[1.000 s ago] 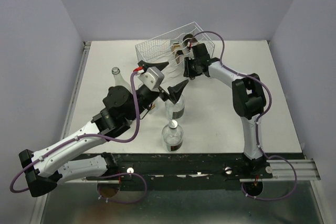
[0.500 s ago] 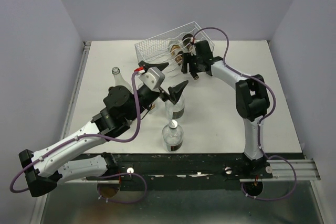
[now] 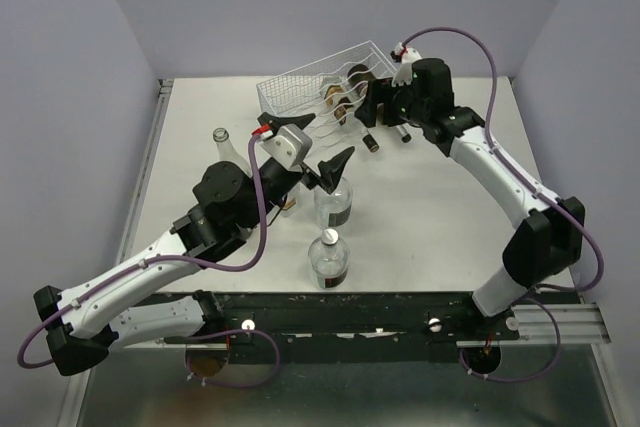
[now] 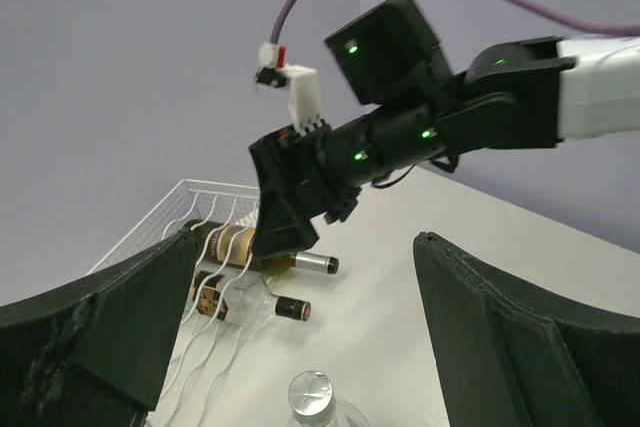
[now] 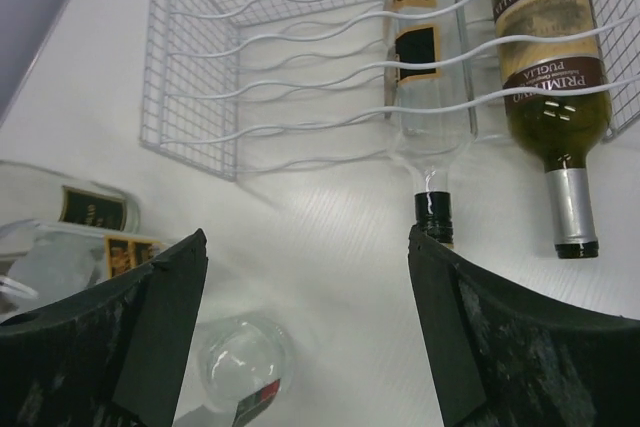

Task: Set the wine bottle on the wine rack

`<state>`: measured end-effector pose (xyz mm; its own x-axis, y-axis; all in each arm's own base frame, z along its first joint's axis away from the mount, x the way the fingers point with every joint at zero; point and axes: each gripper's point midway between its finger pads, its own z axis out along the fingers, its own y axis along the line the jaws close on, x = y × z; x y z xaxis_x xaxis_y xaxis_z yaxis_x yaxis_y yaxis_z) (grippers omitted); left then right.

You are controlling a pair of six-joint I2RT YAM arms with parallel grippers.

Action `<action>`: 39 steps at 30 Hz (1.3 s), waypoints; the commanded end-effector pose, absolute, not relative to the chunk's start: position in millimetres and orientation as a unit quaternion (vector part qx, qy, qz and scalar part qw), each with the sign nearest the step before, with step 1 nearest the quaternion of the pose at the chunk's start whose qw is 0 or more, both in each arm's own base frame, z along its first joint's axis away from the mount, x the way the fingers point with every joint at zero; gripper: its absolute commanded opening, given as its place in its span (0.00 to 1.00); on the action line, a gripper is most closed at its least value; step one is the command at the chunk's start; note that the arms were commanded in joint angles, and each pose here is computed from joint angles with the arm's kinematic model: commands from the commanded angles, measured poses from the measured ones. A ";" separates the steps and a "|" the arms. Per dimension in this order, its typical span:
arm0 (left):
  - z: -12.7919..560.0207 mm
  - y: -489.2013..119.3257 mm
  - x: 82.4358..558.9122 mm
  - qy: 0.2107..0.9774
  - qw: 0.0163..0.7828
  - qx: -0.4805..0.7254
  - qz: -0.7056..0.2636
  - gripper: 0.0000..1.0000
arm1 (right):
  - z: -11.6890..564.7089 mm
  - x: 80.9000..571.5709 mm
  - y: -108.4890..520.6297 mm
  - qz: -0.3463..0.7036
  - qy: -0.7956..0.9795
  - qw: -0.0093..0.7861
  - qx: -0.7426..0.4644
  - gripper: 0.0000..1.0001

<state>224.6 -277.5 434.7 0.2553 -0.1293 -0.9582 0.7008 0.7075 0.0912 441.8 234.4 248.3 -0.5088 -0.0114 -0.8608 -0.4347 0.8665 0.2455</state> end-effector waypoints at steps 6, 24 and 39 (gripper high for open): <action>432.3 -248.3 229.5 0.585 0.741 0.191 -0.267 0.99 | 275.3 336.3 240.0 0.341 0.817 0.426 -0.187 0.91; 395.8 -206.5 235.4 0.637 0.730 0.125 -0.214 0.99 | 257.8 217.2 268.5 0.293 0.811 0.408 -0.300 0.93; 396.3 -151.6 249.7 0.637 0.760 0.003 -0.128 0.99 | 242.6 181.2 308.9 0.205 0.797 0.417 -0.385 0.91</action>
